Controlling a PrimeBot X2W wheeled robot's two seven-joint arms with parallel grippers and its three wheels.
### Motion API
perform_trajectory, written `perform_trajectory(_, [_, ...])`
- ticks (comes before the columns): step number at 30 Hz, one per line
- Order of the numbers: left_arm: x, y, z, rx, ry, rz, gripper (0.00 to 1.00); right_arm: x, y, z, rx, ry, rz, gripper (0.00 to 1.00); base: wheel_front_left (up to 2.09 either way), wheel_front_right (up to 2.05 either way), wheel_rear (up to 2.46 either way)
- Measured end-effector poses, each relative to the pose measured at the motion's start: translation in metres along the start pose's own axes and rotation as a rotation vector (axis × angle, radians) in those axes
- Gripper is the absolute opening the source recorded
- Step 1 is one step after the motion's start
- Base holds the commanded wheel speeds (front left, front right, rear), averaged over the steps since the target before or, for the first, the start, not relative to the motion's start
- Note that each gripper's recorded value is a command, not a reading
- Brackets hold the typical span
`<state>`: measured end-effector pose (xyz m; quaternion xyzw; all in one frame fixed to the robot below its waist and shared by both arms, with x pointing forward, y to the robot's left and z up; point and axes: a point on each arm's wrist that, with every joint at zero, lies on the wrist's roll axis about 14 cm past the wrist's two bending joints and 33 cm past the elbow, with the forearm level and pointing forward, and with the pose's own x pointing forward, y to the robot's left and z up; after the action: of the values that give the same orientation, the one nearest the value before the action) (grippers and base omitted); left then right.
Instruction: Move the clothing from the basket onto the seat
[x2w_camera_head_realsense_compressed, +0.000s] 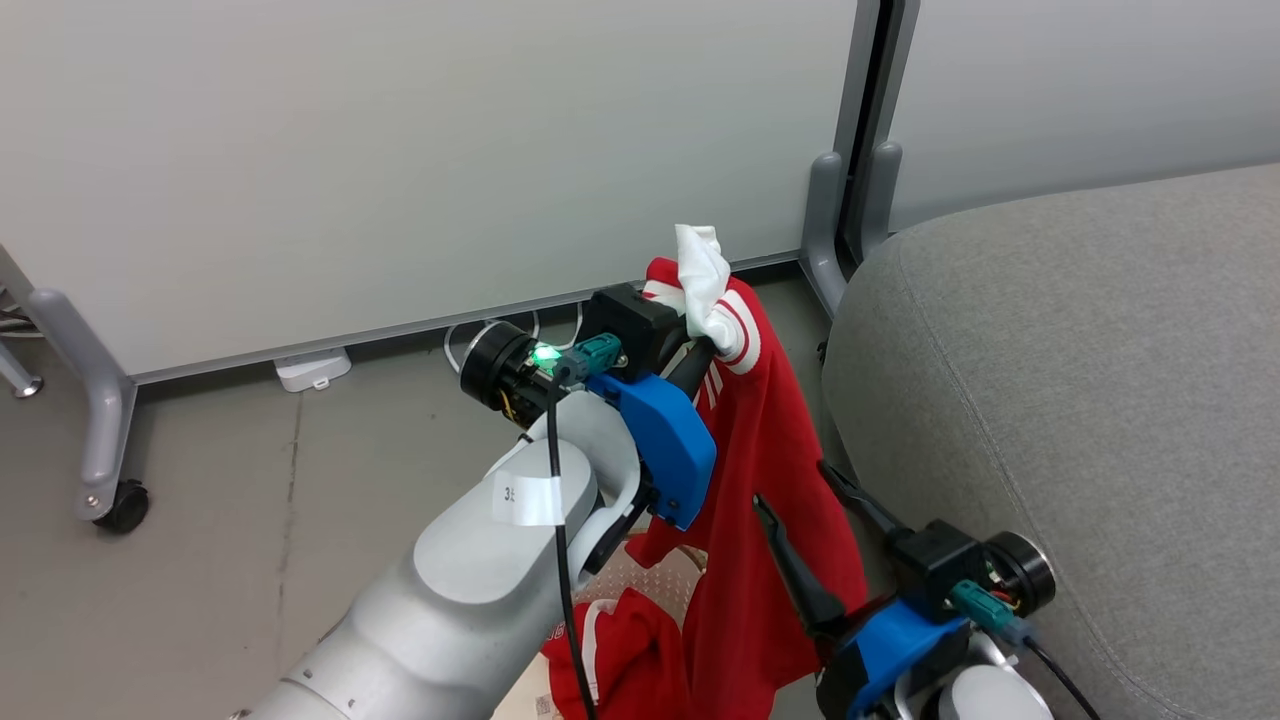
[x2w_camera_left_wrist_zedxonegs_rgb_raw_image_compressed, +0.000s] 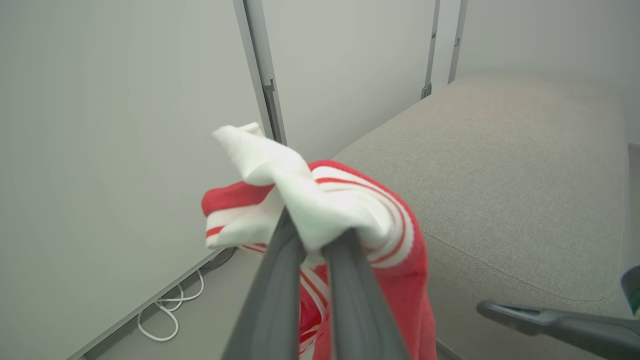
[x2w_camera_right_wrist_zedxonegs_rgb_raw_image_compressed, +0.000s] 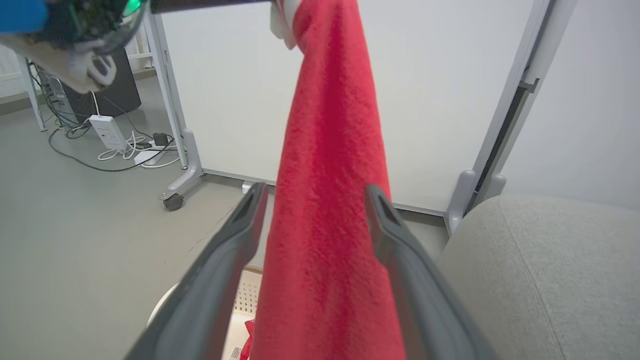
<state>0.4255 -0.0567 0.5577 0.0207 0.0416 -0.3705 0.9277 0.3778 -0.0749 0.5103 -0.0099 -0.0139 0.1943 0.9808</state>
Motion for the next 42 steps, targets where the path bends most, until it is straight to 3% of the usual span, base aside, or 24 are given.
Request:
perform_trajectory(15, [0.005, 0.003, -0.007, -0.019, 0.013, -0.004, 0.00, 0.046, 0.006, -0.014, -0.046, 0.080, 0.087, 1.00, 0.00, 0.00, 0.00])
perform_trajectory(37, [-0.001, -0.006, -0.003, -0.039, 0.008, -0.023, 0.00, 0.073, -0.003, -0.017, -0.038, 0.127, 0.095, 1.00, 0.00, 0.00, 0.00])
perform_trajectory(38, [-0.002, -0.006, -0.002, -0.040, 0.007, -0.022, 0.00, 0.073, -0.001, -0.017, -0.033, 0.127, 0.100, 0.70, 0.00, 0.00, 0.00])
perform_trajectory(40, [-0.003, -0.006, -0.002, -0.039, 0.004, -0.021, 0.00, 0.073, 0.002, -0.017, -0.020, 0.128, 0.107, 0.00, 0.00, 0.00, 0.00])
perform_trajectory(42, [-0.003, -0.006, -0.002, -0.039, 0.005, -0.018, 0.00, 0.074, 0.005, -0.015, -0.015, 0.125, 0.115, 0.00, 0.00, 0.00, 0.00])
